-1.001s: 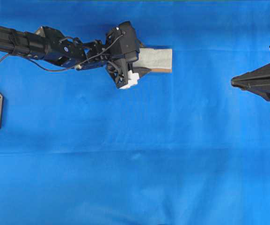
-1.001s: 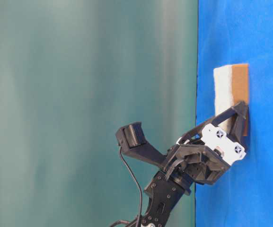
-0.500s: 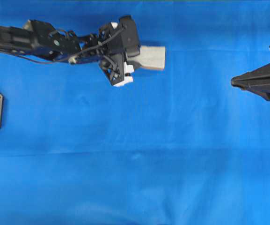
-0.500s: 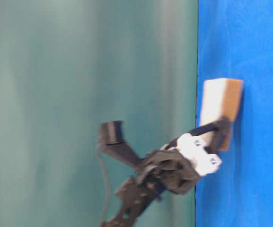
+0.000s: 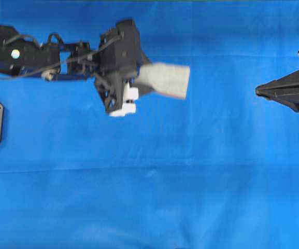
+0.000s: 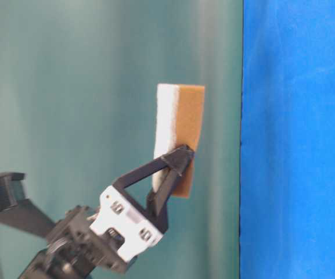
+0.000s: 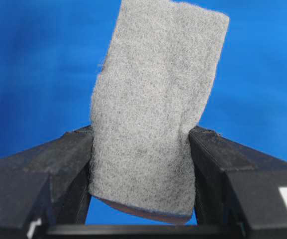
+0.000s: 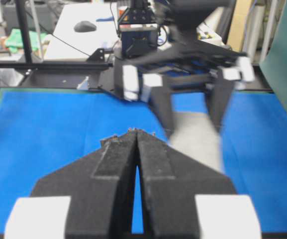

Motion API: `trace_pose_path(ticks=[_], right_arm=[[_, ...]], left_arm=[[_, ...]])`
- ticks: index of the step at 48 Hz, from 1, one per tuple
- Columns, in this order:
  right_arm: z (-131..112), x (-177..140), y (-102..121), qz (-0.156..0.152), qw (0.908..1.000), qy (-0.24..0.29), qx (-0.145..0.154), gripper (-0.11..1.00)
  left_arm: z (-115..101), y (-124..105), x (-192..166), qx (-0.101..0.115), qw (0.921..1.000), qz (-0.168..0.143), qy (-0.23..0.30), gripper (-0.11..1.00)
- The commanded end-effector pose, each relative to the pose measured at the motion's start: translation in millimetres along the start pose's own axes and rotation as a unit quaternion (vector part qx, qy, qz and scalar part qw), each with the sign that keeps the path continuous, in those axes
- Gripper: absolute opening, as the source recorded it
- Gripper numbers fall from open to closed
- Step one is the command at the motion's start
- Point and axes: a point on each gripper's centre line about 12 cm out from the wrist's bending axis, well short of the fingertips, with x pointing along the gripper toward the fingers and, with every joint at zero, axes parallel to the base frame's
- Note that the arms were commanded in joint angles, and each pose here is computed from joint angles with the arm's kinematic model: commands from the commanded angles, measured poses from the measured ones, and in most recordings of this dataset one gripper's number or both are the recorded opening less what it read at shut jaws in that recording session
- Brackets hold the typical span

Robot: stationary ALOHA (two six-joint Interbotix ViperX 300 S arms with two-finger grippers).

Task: Hand over the sponge with the left arm and wipe it with the right arm.
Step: 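Lift the sponge with the left gripper and hold it up, then move the open right gripper toward the sponge's free end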

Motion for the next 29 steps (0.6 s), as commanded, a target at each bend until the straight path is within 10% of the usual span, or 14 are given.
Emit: trace_pose_path(ticks=[1,29], right_arm=[[11.7,3.3,-0.4,-0.001,0.9999,-0.015,0.002,0.0],[13.6,21.6,0.3,-0.001,0.9994,0.005,0.033,0.0]], left_arm=[[12.5,-14.4,-9.1,-0.007,0.9997,-0.015,-0.02,0.48],[9.0,-41.8,-10.2,-0.046,0.9978,-0.046,-0.014,0.48]])
